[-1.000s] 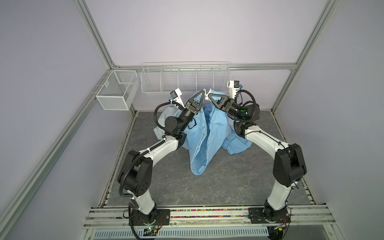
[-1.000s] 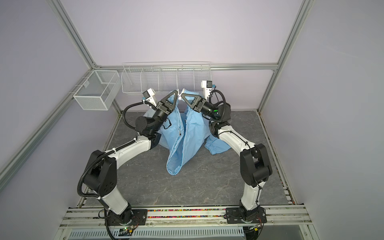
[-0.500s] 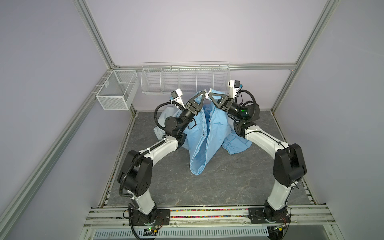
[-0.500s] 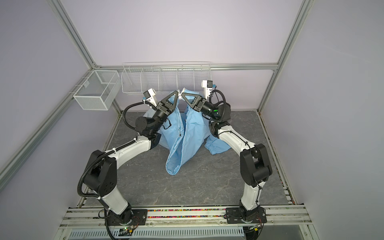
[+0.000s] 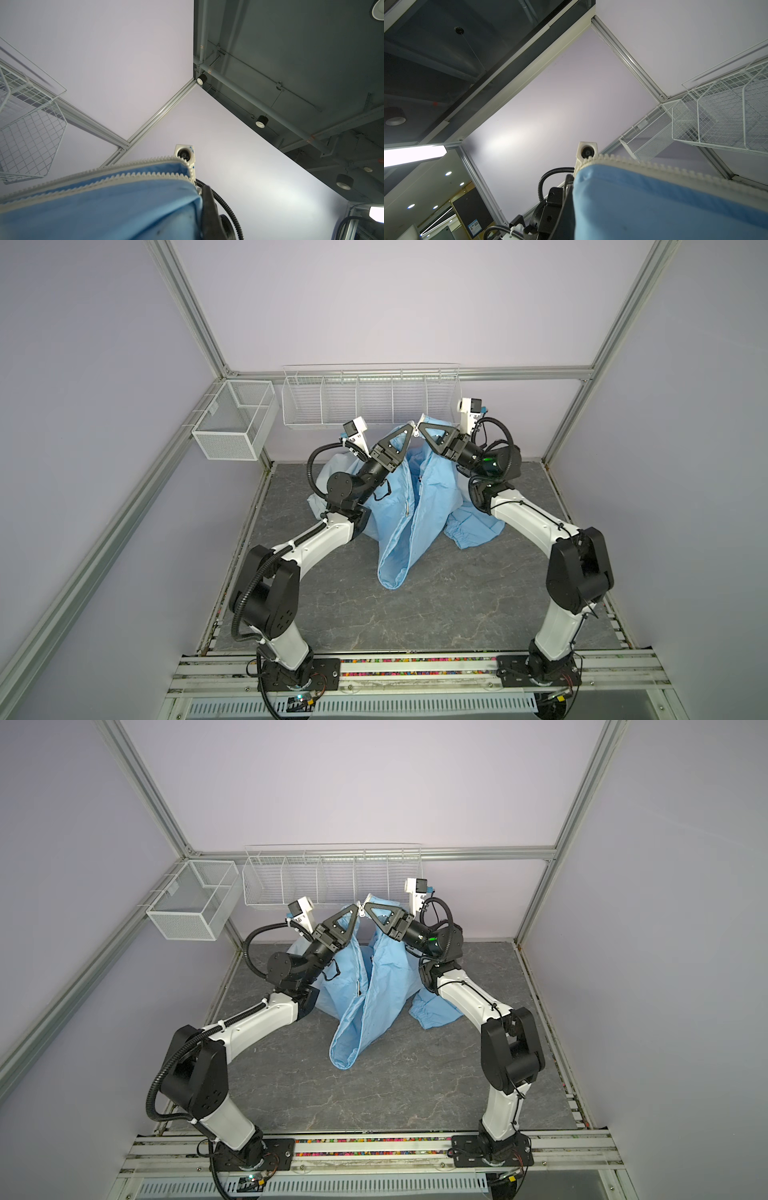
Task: Zip up the jacket
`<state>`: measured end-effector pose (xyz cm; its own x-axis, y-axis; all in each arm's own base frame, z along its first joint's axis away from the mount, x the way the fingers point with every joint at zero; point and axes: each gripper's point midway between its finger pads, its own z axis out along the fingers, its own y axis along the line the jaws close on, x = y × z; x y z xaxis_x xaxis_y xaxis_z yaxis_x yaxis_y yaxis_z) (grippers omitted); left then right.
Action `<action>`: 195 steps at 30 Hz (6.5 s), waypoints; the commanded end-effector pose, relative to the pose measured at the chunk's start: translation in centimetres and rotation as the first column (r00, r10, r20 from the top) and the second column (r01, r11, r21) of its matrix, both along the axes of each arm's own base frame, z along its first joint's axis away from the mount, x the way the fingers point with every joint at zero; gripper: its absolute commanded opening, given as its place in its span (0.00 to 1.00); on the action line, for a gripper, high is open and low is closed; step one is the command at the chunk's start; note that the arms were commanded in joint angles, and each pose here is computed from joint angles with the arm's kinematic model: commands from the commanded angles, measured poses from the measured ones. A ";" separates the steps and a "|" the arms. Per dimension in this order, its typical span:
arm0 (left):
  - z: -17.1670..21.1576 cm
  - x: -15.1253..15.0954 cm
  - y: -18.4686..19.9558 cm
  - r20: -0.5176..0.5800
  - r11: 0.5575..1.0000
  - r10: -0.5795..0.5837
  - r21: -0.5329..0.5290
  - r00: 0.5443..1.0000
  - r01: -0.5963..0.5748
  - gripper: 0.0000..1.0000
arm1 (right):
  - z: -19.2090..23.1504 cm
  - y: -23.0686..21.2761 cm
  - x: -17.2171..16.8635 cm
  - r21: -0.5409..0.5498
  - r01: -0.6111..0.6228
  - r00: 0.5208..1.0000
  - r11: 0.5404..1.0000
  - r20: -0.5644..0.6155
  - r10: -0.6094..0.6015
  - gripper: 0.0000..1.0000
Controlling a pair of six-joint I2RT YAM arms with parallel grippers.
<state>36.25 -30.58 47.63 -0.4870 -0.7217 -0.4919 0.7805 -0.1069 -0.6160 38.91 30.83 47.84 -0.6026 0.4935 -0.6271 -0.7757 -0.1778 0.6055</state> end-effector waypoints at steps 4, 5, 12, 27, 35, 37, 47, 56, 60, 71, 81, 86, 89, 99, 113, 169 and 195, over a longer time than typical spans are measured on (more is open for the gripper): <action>0.5 -1.8 0.0 0.003 0.997 -0.061 0.041 0.998 0.061 0.00 | 4.4 -2.2 0.7 0.122 0.029 0.999 0.992 0.020 -0.032 0.07; 0.4 -1.8 0.0 -0.004 0.997 -0.065 0.041 0.998 0.065 0.00 | 4.5 -2.3 0.8 0.125 0.032 0.999 0.992 0.011 -0.034 0.07; -0.1 -1.6 -0.1 -0.055 0.995 -0.080 0.057 0.995 0.083 0.00 | 3.8 -2.1 1.9 0.096 0.062 0.997 0.993 -0.060 -0.057 0.07; -3.4 0.9 2.4 -0.395 0.982 -0.103 0.104 0.913 0.156 0.00 | -9.3 -1.2 3.7 -0.273 -0.097 0.816 0.957 -0.572 -0.080 0.40; -3.8 0.1 3.0 -0.531 0.962 -0.132 0.135 0.837 0.238 0.00 | -14.4 -5.4 -0.3 -0.532 -0.115 0.771 0.839 -0.581 -0.262 0.47; -3.5 -0.3 3.0 -0.547 0.955 -0.134 0.150 0.827 0.254 0.00 | -13.9 -6.4 -1.5 -0.646 -0.070 0.813 0.760 -0.479 -0.332 0.48; -2.4 -2.5 3.3 -0.607 0.937 -0.153 0.161 0.779 0.310 0.00 | -6.6 -4.4 -4.2 -0.781 0.042 0.967 0.624 -0.126 -0.223 0.46; -2.2 -4.2 3.6 -0.667 0.922 -0.163 0.159 0.727 0.352 0.00 | -5.4 0.9 -6.9 -0.846 0.030 0.998 0.532 -0.004 -0.063 0.55; -2.0 -4.8 3.6 -0.685 0.914 -0.179 0.151 0.706 0.378 0.00 | -5.8 1.8 -7.3 -0.862 0.050 0.998 0.505 0.030 -0.049 0.57; -2.0 -5.7 3.5 -0.708 0.899 -0.194 0.148 0.679 0.411 0.00 | -6.2 2.8 -7.4 -0.878 0.108 0.994 0.466 0.093 -0.054 0.55; -2.0 -6.0 3.5 -0.707 0.893 -0.205 0.148 0.676 0.425 0.00 | -6.5 2.4 -6.3 -0.890 0.172 0.984 0.422 0.137 -0.113 0.41; -2.1 -6.1 3.4 -0.707 0.891 -0.206 0.149 0.676 0.428 0.00 | -6.3 2.1 -6.2 -0.885 0.191 0.980 0.424 0.150 -0.127 0.36; -2.2 -6.0 3.4 -0.710 0.890 -0.207 0.149 0.673 0.431 0.00 | -6.0 2.1 -6.2 -0.877 0.201 0.978 0.436 0.159 -0.131 0.33; -2.2 -6.2 3.4 -0.710 0.887 -0.211 0.151 0.672 0.437 0.00 | -5.4 2.4 -6.4 -0.862 0.201 0.979 0.465 0.161 -0.124 0.38; -2.2 -6.4 3.3 -0.715 0.882 -0.217 0.148 0.665 0.447 0.00 | -5.3 3.6 -7.5 -0.857 0.220 0.975 0.466 0.202 -0.088 0.54; -3.2 -8.8 2.6 -0.755 0.825 -0.249 0.163 0.607 0.541 0.00 | -6.5 1.7 -5.2 -0.866 0.319 0.943 0.385 0.251 -0.217 0.07; -5.6 -10.5 3.0 -0.811 0.784 -0.217 0.187 0.544 0.592 0.00 | -7.3 1.6 -6.0 -0.843 0.351 0.934 0.408 0.286 -0.212 0.07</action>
